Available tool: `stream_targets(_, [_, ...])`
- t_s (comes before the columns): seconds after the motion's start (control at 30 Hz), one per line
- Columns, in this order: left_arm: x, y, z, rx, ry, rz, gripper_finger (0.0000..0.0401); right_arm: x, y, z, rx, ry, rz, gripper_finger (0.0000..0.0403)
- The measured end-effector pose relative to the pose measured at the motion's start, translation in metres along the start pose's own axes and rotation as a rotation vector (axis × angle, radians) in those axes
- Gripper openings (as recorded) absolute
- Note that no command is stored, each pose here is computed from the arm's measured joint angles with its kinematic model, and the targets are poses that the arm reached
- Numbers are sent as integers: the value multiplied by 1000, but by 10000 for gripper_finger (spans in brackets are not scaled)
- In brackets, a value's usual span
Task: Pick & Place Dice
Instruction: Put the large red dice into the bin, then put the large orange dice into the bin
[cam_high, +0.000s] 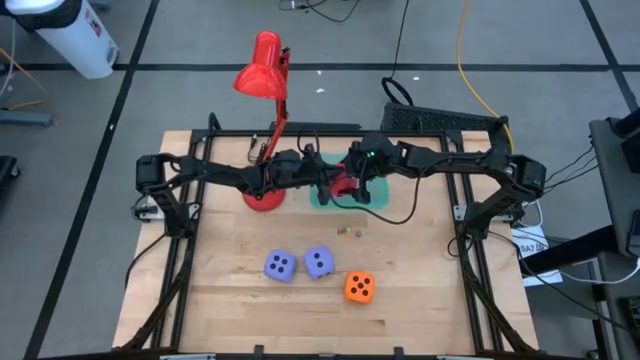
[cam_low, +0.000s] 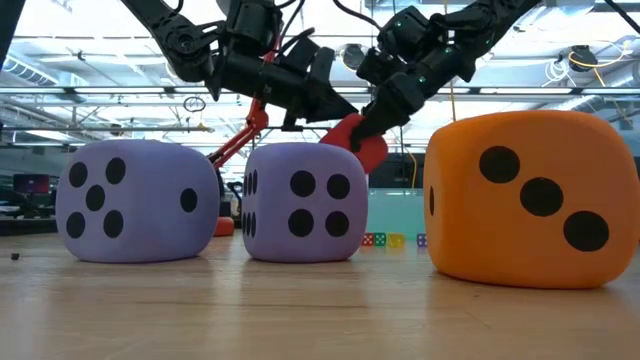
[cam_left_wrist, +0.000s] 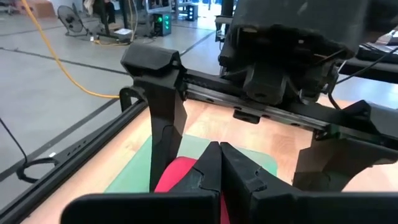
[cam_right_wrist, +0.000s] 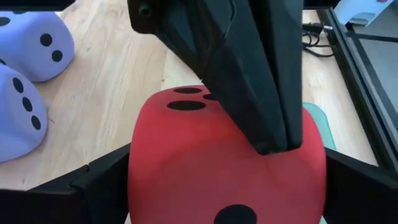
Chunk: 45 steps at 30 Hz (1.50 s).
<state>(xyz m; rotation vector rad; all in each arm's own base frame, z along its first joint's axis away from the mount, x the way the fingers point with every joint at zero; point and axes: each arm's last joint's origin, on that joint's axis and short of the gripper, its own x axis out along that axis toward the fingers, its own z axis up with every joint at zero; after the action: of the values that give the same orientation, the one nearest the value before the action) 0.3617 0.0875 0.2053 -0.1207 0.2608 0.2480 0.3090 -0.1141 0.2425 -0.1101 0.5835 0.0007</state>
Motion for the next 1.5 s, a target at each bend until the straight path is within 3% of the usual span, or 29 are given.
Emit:
stream_targets(0.13, [0, 1, -1, -2, 13, 8, 5, 0, -2, 2, 17, -6, -67, 397])
stream_targets(0.47, [0, 4, -10, -27, 87, 24, 3, 0, -2, -3, 41, 41, -65, 397])
stream_targets(0.67, [0, 2, -18, -26, 139, 5, 3, -6, -4, 6, 26, -1, -112, 396])
stream_targets(1.03, [-8, -1, -3, 111, 86, 38, 3, -17, -4, 6, 46, 31, -161, 396])
stream_targets(1.2, [-40, -16, 30, 195, 34, 11, 2, -50, 3, 18, 67, -18, -161, 396])
stream_targets(1.33, [-89, -31, 54, 240, -67, -11, 2, -86, 15, 28, 121, -113, -128, 396])
stream_targets(1.5, [-161, -41, 51, 235, -201, -14, 1, -122, 38, 18, 110, -291, -126, 396])
